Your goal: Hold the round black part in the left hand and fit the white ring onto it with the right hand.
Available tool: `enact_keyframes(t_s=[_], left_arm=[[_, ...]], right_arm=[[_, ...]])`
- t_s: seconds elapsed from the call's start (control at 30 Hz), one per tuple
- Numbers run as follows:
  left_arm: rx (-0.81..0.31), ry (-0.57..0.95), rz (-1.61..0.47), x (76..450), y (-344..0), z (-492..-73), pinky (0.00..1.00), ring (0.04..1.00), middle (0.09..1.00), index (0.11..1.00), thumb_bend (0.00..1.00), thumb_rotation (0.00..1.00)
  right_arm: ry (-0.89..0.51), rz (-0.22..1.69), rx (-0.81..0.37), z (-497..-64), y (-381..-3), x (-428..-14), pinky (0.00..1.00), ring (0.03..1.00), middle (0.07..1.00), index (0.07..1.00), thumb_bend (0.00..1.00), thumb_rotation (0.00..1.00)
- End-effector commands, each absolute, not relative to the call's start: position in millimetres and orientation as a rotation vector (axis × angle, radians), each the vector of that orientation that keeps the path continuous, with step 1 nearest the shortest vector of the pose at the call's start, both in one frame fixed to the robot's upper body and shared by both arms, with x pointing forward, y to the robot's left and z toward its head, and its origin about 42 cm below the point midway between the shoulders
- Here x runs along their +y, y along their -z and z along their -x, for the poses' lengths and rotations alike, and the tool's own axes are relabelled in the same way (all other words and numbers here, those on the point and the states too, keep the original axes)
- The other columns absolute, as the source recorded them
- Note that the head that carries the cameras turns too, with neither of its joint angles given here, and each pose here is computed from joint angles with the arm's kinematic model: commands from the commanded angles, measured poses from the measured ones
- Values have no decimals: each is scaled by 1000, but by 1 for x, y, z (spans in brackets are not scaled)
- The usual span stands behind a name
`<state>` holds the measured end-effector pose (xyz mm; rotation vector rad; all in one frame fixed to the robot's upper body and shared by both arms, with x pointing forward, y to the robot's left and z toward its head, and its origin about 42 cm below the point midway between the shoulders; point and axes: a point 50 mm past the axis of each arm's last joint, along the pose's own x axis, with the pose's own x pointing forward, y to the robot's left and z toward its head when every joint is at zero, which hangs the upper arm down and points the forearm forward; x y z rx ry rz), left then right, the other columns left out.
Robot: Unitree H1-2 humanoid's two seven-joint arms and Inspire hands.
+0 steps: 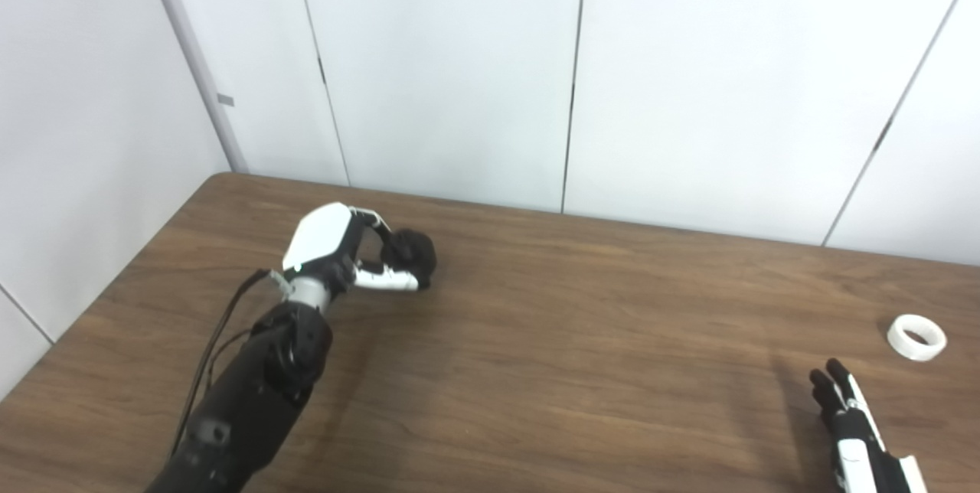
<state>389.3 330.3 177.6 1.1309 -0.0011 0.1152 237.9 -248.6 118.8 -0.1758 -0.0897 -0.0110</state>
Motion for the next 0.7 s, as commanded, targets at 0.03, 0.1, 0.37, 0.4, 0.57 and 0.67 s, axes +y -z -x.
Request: enact_keyframes(t_s=[0.03,0.1,0.37,0.4,0.57,0.67], left_arm=[[-115,-114,-1168,319,-200,-381,1000,875,756,483,524,52],[-137,-86,-1159,308,-199,-372,1000,877,753,483,524,51],[-233,8,-1190,266,-199,-340,1000,882,753,483,524,53],[-235,18,-1185,261,-198,-337,1000,880,753,483,524,53],[-250,65,-1157,238,-190,-324,1000,877,752,483,525,55],[-256,95,-1139,224,-180,-314,1000,878,757,483,524,55]], right_arm=[[12,169,-81,-238,-115,-242,1000,951,934,956,448,1000],[9,166,-84,-238,-115,-242,1000,950,933,956,452,1000],[2,162,-77,-239,-115,-238,1000,960,940,957,509,1000],[2,164,-79,-240,-115,-237,1000,961,940,958,512,1000],[8,175,-84,-240,-120,-231,1000,943,927,947,497,1000],[11,183,-87,-241,-121,-228,1000,944,926,949,508,1000]])
